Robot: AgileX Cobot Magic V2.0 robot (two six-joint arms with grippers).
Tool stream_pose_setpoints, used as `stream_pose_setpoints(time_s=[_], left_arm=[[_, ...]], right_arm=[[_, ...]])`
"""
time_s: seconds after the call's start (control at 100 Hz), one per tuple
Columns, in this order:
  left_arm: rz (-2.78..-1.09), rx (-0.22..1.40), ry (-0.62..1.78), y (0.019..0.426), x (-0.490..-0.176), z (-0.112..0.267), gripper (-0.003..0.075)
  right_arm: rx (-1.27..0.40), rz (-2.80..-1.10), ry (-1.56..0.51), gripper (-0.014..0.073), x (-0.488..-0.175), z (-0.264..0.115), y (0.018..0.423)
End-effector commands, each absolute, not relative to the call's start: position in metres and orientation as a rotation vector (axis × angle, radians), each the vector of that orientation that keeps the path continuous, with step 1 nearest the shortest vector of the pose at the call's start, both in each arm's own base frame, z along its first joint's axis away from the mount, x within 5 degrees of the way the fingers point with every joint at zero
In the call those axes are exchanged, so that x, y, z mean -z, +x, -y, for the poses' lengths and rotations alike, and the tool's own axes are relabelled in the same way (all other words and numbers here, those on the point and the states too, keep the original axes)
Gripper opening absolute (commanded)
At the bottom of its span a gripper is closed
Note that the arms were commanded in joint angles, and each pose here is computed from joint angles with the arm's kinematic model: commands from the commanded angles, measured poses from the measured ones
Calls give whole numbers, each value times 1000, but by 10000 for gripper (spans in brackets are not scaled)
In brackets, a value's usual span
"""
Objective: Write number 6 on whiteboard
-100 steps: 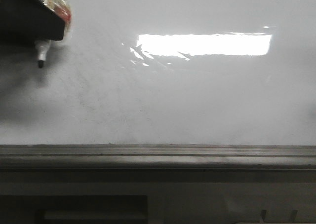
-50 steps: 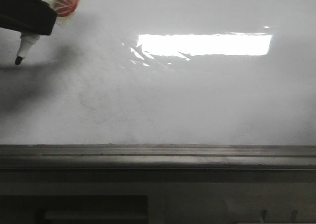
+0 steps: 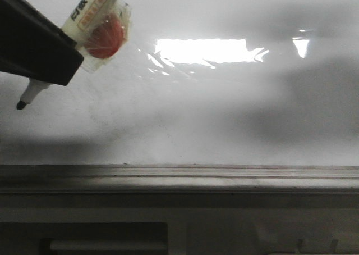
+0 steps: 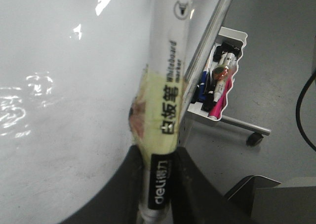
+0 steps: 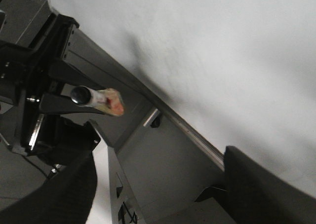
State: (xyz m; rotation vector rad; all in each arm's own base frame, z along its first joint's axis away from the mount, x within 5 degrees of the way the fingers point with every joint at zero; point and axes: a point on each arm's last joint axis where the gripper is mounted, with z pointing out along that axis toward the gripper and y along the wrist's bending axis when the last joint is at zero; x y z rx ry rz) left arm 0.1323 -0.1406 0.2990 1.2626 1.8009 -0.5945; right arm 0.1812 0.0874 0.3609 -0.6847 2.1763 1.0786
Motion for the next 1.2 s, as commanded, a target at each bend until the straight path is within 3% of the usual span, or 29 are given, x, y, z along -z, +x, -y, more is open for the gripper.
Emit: stream_pose_setpoints(time_s=[0.0,0.31,0.58,0.68,0.9,1.0,1.09,1.19], left_arm=[[-1769,606,1191,137,-312,145,-20],[-1781,618,1187,143,-313,152,-20],[-1782,616,1186,143,-313,151,-20],[-1782,616,1186,143,-313,151,-20],[-1782,617,1188,143,-313,151,-20],[-1784,624,1182,143,-314,152,-13],[-1790,658,1155,143,-315,153,56],[-1782,665,1140,143,-319,153,239]], right_arm=[[-1161,-2083,-770,486,-381,-102,186],[-1134,-2062,-966,414,-385,-162,201],[-1174,-2105,-1034,402,-372,-187,216],[-1179,-2111,-1044,295,-369,-192,216],[-1152,-2071,-1079,-58,-368,-194,217],[-1161,-2074,-1096,-65,-368,-194,215],[-1157,-2068,-1102,-64,-368,-194,215],[-1138,-2060,-1093,-57,-369,-193,216]])
